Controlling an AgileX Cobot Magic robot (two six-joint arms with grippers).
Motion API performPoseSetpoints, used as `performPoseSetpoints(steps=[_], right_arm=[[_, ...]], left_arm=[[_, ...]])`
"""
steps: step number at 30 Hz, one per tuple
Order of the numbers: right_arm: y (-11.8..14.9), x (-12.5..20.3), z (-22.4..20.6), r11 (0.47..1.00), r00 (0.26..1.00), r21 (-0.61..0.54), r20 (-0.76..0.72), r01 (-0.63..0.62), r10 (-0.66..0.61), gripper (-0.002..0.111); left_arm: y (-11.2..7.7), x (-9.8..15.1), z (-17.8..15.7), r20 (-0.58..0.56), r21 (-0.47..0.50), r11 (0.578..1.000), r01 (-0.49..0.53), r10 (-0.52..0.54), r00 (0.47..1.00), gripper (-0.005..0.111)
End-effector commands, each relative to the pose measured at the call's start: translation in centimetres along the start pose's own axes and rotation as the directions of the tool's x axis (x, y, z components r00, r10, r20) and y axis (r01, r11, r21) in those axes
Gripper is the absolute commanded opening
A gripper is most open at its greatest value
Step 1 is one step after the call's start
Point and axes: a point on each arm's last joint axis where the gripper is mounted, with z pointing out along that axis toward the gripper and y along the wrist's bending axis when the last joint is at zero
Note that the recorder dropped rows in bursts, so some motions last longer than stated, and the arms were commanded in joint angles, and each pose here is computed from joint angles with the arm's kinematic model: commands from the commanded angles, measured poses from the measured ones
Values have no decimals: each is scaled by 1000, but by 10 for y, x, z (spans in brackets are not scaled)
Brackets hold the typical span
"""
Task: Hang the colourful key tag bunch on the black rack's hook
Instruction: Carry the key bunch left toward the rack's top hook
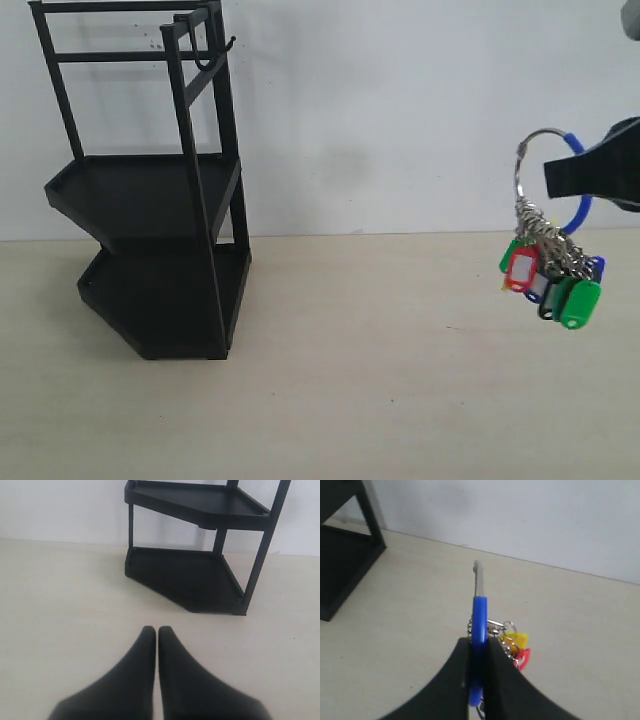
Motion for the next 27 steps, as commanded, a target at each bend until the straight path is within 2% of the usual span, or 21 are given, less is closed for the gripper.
performPoseSetpoints(steps=[1,3,4,5,7,8,10,11,14,15,17,18,20,21,25,27], right_arm=[[2,-8,1,991,988,-17,74,-135,135,0],[17,-6,2,991,991,-58,60,121,-118,0],[18,-5,3,987,989,-64,53,145,-141,0],[14,-7,4,997,996,-52,63,65,-62,0],[5,-10,6,982,978,-35,86,-186,189,0],[7,-10,7,979,976,-43,87,-198,201,0],[21,-9,7,997,997,-80,81,15,-8,0],[24,-8,7,995,996,-87,79,53,-46,0],[20,-10,10,984,983,-92,87,-156,164,0],[26,-10,11,988,989,-107,84,-111,121,0],[39,-8,11,988,995,-141,88,59,-47,0],[42,-8,11,986,994,-152,95,61,-47,0],[43,-12,11,981,988,-176,116,-84,105,0],[47,-15,10,976,982,-197,140,-94,123,0],[71,-21,14,961,968,-275,236,-18,86,0],[78,-23,29,960,972,-280,220,-15,79,0]], left_arm=[[0,-1,0,11,-1,1000,-8,8,1000,4],[0,-1,0,11,-1,1000,-8,8,1000,4],[0,-1,0,11,-1,1000,-8,8,1000,4],[0,-1,0,11,-1,1000,-8,8,1000,4],[0,-1,0,11,-1,1000,-8,8,1000,4],[0,-1,0,11,-1,1000,-8,8,1000,4],[0,-1,0,11,-1,1000,-8,8,1000,4],[0,-1,0,11,-1,1000,-8,8,1000,4],[0,-1,0,11,-1,1000,-8,8,1000,4],[0,-1,0,11,-1,1000,-8,8,1000,4],[0,-1,0,11,-1,1000,-8,8,1000,4],[0,-1,0,11,-1,1000,-8,8,1000,4],[0,-1,0,11,-1,1000,-8,8,1000,4],[0,-1,0,11,-1,1000,-8,8,1000,4],[0,-1,0,11,-1,1000,-8,8,1000,4],[0,-1,0,11,-1,1000,-8,8,1000,4]])
